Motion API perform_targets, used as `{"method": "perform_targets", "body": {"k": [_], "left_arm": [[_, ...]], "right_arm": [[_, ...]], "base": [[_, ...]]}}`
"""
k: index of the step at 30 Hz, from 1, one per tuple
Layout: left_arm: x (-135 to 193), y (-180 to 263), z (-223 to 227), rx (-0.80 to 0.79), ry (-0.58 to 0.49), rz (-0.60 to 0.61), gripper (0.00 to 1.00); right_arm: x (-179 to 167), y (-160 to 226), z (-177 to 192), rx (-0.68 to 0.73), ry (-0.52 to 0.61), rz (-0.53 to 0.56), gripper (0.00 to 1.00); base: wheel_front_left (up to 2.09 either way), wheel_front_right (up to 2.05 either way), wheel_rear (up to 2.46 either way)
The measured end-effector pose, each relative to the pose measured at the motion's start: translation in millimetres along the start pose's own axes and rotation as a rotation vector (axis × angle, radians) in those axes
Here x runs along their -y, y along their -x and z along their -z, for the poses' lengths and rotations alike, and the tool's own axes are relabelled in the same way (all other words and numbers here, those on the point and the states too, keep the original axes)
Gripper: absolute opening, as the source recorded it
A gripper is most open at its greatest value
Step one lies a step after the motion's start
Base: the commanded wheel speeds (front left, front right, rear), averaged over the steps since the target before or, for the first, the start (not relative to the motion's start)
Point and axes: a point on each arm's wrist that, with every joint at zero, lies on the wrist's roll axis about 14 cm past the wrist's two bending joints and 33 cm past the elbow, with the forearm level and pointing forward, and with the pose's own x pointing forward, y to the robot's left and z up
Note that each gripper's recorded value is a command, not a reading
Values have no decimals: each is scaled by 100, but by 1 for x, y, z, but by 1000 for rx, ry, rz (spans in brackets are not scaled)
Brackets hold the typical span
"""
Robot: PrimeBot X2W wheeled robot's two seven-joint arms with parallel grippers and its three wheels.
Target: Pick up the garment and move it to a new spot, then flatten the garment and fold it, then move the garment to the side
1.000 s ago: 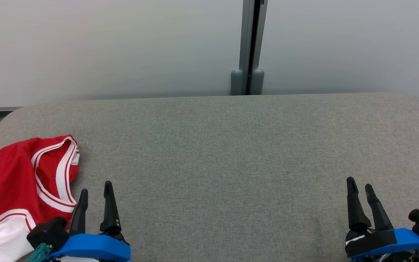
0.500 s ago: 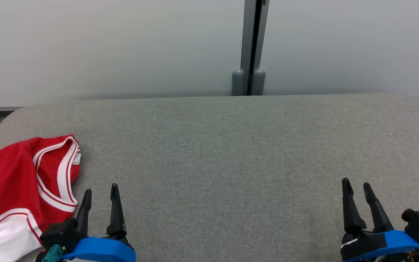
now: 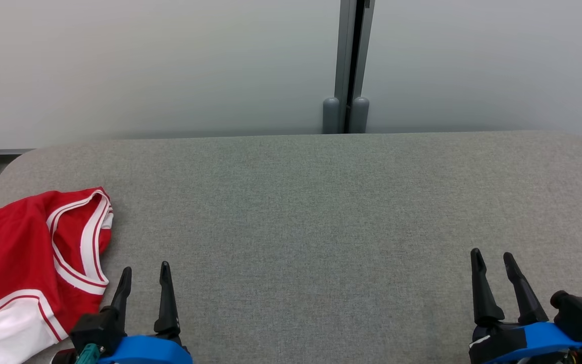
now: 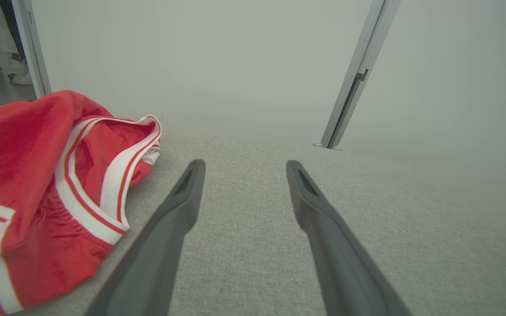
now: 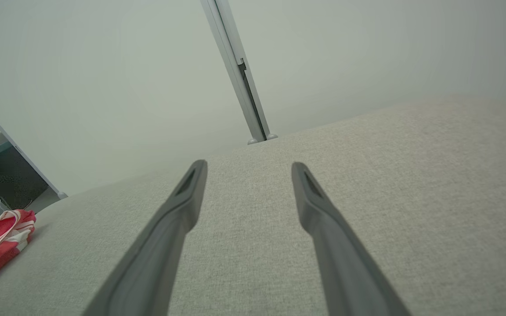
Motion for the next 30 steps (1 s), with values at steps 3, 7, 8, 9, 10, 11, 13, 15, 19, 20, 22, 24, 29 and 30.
{"method": "perform_targets", "body": {"k": [3, 7, 8, 9, 10, 11, 13, 15, 19, 20, 22, 24, 29, 30], "left_arm": [[0, 0, 0, 4, -18, 2, 100], [1, 1, -1, 10, -43, 4, 100], [1, 1, -1, 10, -45, 4, 100], [1, 1, -1, 11, -45, 5, 100], [1, 1, -1, 15, -47, 5, 100], [1, 1, -2, 19, -51, 7, 100], [2, 1, -2, 21, -56, 8, 100], [3, 1, -3, 24, -67, 13, 100], [5, 1, -1, 24, -93, 23, 100], [6, 1, -1, 24, -99, 25, 100], [6, 1, 0, 20, -102, 25, 100], [6, 2, 1, 16, -102, 24, 100], [5, 2, 4, 7, -97, 18, 100], [4, 2, 5, 5, -98, 18, 100]], "right_arm": [[-1, 0, -1, 5, 20, -7, 100], [-3, 1, -1, 9, 45, -15, 100], [-3, 1, 0, 7, 53, -16, 100], [-3, 2, 0, 6, 61, -17, 100], [-3, 2, 0, 5, 70, -19, 100], [-3, 2, 1, 5, 77, -20, 100], [-4, 2, 0, 10, 88, -24, 100], [-4, 2, -1, 12, 101, -27, 100], [-5, 2, -1, 16, 130, -36, 100], [-5, 2, -1, 16, 135, -37, 100], [-5, 2, -1, 16, 137, -37, 100], [-5, 2, -2, 17, 137, -36, 100], [-4, 3, -2, 19, 138, -34, 100], [-4, 3, -2, 19, 138, -34, 100]], "base": [[0, 0, 0], [0, 0, 0], [0, 0, 0], [0, 0, 0], [0, 0, 0], [0, 0, 0], [0, 0, 0], [0, 0, 0], [0, 0, 0], [0, 0, 0], [0, 0, 0], [0, 0, 0], [0, 0, 0], [0, 0, 0]]}}
